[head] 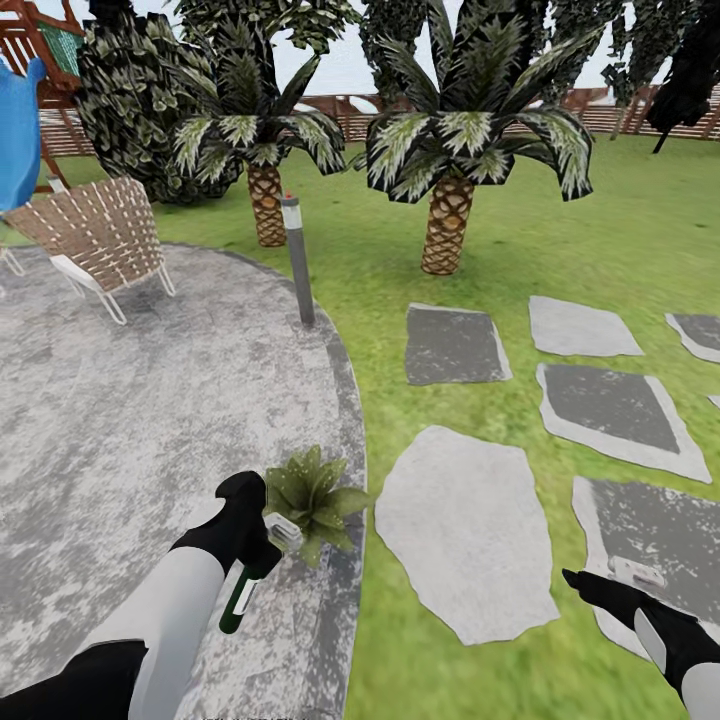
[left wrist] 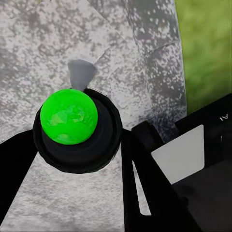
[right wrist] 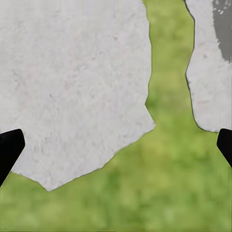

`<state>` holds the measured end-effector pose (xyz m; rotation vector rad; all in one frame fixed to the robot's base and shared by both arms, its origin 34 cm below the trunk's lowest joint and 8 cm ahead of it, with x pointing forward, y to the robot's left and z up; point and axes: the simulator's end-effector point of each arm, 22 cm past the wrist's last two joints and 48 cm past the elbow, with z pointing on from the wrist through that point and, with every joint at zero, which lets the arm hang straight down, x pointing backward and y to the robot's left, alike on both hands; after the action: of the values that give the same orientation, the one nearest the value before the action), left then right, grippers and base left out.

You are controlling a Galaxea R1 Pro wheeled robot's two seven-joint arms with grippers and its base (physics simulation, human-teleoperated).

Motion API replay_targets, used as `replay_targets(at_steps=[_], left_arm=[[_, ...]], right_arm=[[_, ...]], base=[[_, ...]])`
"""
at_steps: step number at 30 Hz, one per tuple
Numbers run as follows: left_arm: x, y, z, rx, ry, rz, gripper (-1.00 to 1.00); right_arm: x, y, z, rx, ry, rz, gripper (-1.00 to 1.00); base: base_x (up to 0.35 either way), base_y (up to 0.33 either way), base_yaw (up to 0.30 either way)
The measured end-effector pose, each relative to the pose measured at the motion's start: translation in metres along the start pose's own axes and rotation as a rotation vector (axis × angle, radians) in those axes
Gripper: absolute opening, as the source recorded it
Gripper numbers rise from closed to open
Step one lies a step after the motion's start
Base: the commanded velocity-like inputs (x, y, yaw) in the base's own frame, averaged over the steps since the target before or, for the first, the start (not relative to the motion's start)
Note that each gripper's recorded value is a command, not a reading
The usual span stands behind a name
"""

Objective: Pick up the pesticide atomizer in the garden and spray insectifuge to fully cover both potted plants in the garden.

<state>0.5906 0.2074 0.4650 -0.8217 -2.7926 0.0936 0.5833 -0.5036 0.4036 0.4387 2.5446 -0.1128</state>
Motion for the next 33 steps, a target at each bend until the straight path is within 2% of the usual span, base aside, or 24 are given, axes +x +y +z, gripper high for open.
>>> replay_targets(at_steps=[8,13,19,25,33], left_arm=[[0.0016,-0.0003,-0.0015,0.024,-0.007,-0.028,-1.00],[0.0012,-0.0012,-0.0011,0.027,-0.008,-0.029,-1.00],[0.0012,-0.0013,-0.0010,0.028,-0.008,-0.030,-1.00],[0.0013,-0.0021,-0.0007,0.029,-0.007,-0.030,-1.00],[0.0016,-0.0044,0.0006,0.030,0.000,-0.023,-1.00]], right_arm=[[-0.0009,-0.0001,-0.0022,0.001,0.004,-0.001,1.00],[0.0000,-0.0003,-0.0022,0.002,0.006,-0.006,1.00],[0.0002,-0.0003,-0.0021,0.002,0.007,-0.008,1.00],[0.0002,-0.0002,-0.0020,0.002,0.007,-0.008,1.00],[0.0006,-0.0003,-0.0018,0.002,0.008,-0.009,1.00]], base=[[0.000,0.000,0.237],[0.226,-0.090,0.220],[0.301,-0.032,0.041],[0.265,-0.001,0.195],[0.035,-0.014,0.049]])
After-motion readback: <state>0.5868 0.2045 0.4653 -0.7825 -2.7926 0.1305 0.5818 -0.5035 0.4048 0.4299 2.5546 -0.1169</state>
